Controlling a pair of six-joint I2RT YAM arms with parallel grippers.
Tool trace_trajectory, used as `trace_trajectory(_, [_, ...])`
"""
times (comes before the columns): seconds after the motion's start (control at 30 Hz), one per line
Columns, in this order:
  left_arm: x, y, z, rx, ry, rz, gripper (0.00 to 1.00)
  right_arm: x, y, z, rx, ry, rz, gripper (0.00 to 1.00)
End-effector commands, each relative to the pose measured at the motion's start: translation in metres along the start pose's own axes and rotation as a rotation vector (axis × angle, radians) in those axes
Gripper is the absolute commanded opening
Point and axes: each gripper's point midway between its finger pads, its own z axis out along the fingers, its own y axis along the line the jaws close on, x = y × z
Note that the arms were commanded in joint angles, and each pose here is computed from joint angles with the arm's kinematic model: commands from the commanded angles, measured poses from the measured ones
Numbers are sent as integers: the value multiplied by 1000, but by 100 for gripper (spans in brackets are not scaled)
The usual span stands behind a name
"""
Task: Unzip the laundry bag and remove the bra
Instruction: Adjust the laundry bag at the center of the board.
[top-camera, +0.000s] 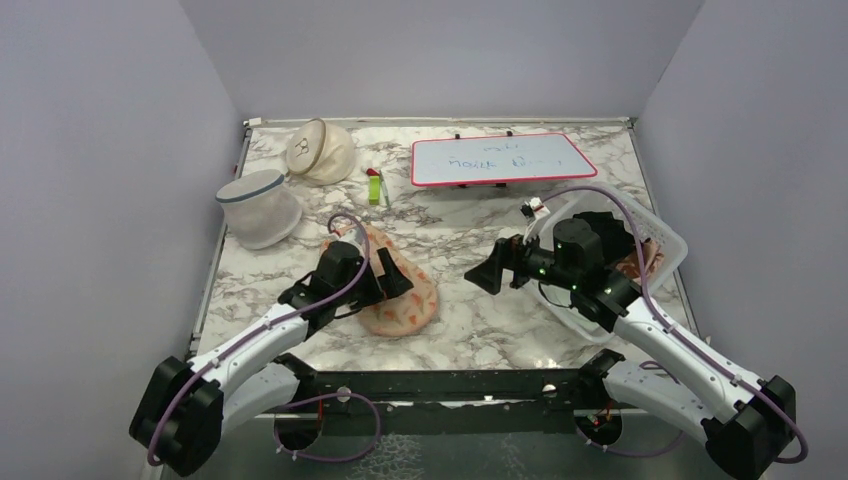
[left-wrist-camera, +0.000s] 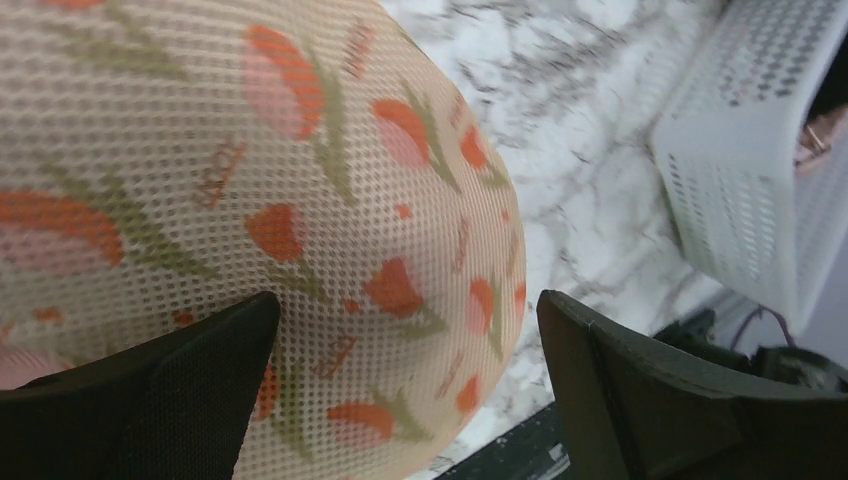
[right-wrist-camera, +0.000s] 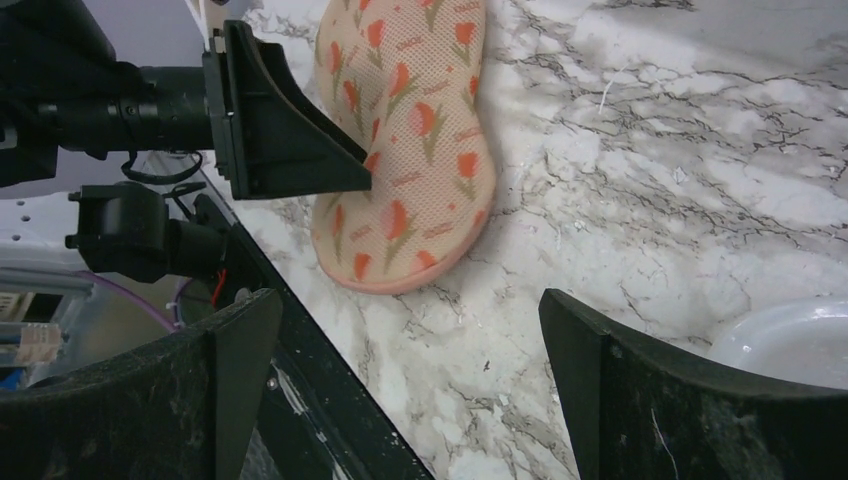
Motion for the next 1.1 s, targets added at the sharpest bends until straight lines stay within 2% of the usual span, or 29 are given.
trace_trajectory(0.0, [3, -64, 9, 219, 2, 30, 99, 5, 4, 2, -32, -5, 11, 100])
trace_trajectory(0.3, [-3, -122, 28, 337, 14, 154, 99, 12, -6, 2, 17, 29, 19, 100])
trace_trajectory(0.5, [-23, -118, 19, 254, -43, 286, 99, 18, -12, 2, 41, 43, 17, 100])
trace_trajectory(0.63, [-39, -97, 6, 130, -96, 382, 99, 24, -17, 6, 52, 63, 14, 100])
trace_trajectory(0.73, [-60, -68, -7, -35, -162, 425, 99, 26, -15, 10, 29, 73, 12, 100])
trace_trajectory(0.87, [-94, -26, -31, -247, -263, 385, 99, 28, -5, 18, -43, 98, 17, 100])
trace_trajectory(1.07, [-123, 17, -55, -352, -377, 237, 99, 33, 1, 28, -93, 130, 46, 100])
